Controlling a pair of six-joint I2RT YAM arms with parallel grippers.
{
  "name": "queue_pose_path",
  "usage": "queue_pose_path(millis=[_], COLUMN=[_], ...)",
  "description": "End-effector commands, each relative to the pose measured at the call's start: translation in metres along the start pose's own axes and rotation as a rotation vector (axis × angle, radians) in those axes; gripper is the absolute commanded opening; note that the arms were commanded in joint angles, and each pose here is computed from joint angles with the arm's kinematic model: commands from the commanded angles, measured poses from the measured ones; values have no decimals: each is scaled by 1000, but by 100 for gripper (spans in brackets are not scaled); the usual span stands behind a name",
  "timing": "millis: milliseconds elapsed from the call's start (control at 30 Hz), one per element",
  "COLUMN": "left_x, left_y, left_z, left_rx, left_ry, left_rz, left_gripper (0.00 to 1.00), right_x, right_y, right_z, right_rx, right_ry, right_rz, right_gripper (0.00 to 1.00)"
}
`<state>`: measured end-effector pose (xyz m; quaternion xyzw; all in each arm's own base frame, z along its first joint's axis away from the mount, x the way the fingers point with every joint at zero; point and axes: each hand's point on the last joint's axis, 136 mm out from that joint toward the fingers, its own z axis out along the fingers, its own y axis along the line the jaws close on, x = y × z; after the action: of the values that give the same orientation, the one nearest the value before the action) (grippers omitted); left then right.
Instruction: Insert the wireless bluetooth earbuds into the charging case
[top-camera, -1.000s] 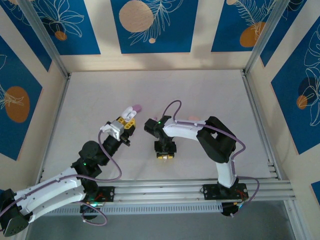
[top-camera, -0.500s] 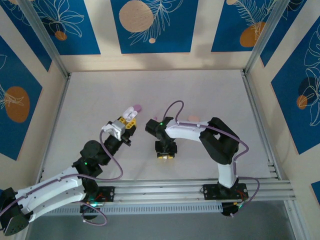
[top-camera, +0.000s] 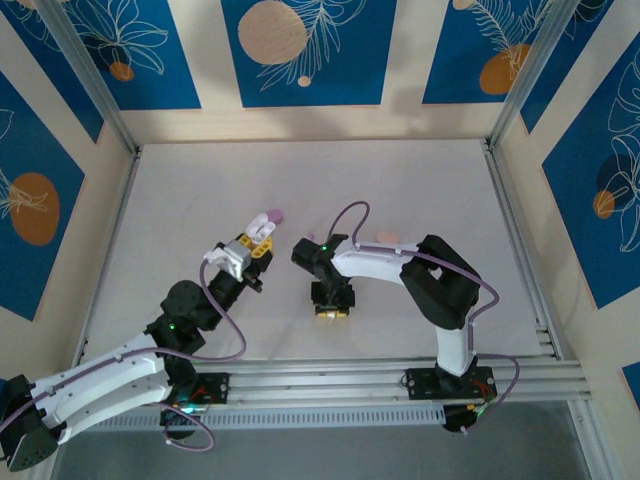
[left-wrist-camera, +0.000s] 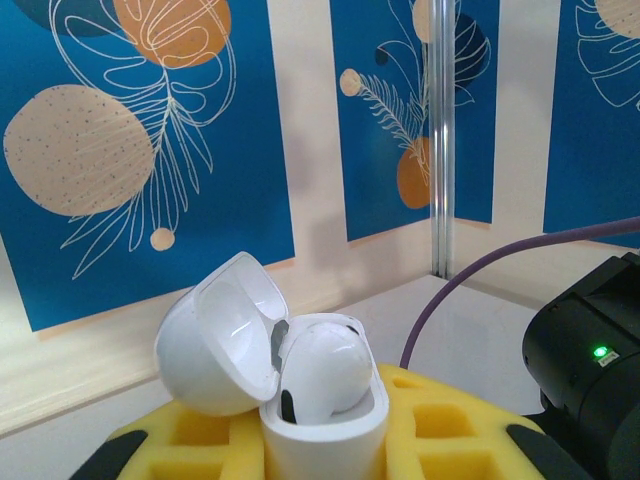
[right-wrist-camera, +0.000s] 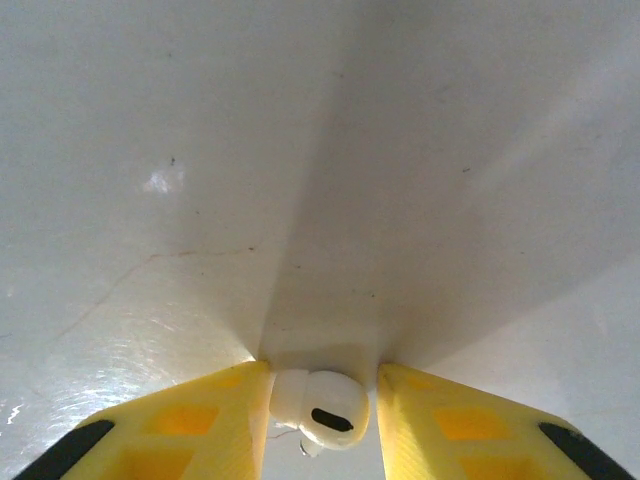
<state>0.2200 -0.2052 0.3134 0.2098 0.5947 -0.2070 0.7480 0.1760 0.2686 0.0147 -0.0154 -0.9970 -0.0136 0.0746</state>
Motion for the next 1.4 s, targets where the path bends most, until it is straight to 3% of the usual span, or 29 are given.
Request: queue_pose_path(millis=[0,200,433,567,767,900,1067,1367], left_x=[-14,-12,-4,1,11,12,10,7], left_y=[1,-1,-8,-16,-42,-60,-76,-89], left_z=[0,2,7,12,24,30,39,48], left_rx=[2,12,39,72,195,281,352,412], left_ry=[-49,-42,-19,-3,34,46,38,25], left_rz=[-20,-21,-29,-43,-46,-58,-94,-137], left_gripper=[14,14,14,14,15,15,16,16], right_x=[-4,-10,-25,-37,-43,-37,-25,-10], right_y=[0,3,-13,-30,-33,-30,-17,11], right_z=[4,-7,-54,-111,-214,-269,-307,-325], right_rx=[0,-14,7,-8,-181,-271,-383,-545], right_ry=[-22,-73,-278,-484,-831,-985,-1087,-1137], right_rz=[9,-34,-77,-106,-211,-279,-383,-502], right_gripper=[33,28,27,27,27,27,27,27])
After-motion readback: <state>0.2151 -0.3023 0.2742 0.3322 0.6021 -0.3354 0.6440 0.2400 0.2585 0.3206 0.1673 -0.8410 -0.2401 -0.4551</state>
